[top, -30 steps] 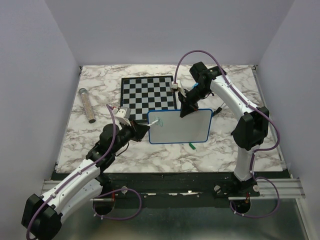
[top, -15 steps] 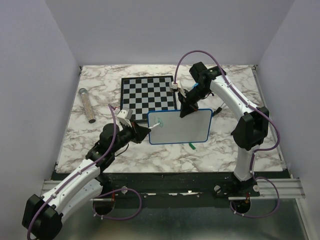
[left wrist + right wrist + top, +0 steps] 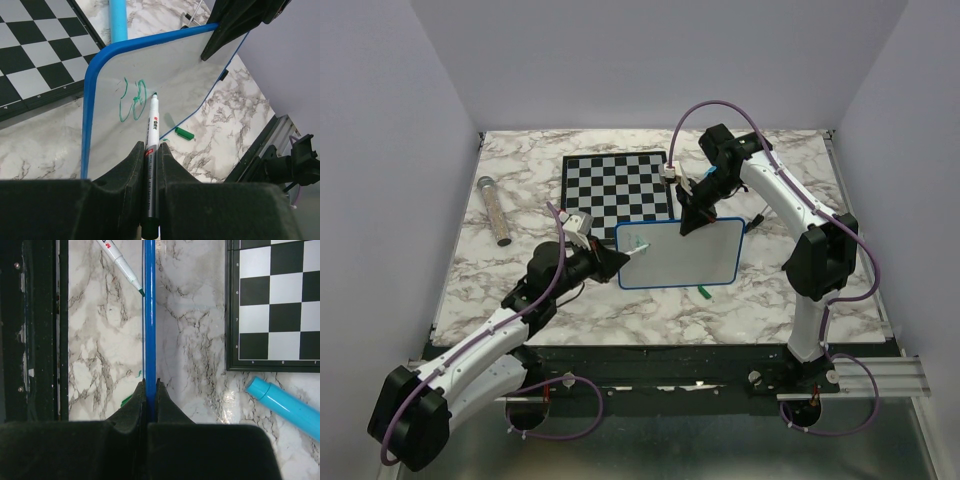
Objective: Write a sentence on the whiteboard
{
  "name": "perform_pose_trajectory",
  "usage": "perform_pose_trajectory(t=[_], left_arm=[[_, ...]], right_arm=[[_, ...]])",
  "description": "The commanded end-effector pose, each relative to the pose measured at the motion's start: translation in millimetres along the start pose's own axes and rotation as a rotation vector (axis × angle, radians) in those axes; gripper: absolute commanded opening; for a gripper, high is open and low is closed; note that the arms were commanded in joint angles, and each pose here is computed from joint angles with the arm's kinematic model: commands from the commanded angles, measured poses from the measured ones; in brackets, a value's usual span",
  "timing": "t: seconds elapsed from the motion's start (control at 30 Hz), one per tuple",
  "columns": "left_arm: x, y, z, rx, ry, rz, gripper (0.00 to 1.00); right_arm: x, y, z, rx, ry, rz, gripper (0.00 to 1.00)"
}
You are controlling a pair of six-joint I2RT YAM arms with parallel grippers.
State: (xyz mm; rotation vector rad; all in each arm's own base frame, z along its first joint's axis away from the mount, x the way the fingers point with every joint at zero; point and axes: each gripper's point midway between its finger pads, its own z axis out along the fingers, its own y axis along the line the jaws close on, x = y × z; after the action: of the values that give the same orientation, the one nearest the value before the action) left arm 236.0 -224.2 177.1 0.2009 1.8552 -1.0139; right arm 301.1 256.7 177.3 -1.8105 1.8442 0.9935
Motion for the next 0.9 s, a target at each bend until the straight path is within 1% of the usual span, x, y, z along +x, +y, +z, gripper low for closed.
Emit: perform_pose_trajectory(t=[0.0,0.27,0.53,0.87], left_arm=[[-23,-12,4,0.039,-0.077,0.009,0.00],[-32,-13,1,0.027,-0.110,0.022,0.00],[-12,7,1,-0.059,-0.033,0.023,0.00],[8,12,-1,-0.064,0.041,0.001,0.00]], right_arm=[[10,14,4,-0.057,0.031,0.025,0.00],[10,14,5,-0.058,0.030,0.025,0.01],[11,14,4,-0.058,0.031,0.027,0.01],[11,14,6,-0.061,0.032,0.028,0.01]])
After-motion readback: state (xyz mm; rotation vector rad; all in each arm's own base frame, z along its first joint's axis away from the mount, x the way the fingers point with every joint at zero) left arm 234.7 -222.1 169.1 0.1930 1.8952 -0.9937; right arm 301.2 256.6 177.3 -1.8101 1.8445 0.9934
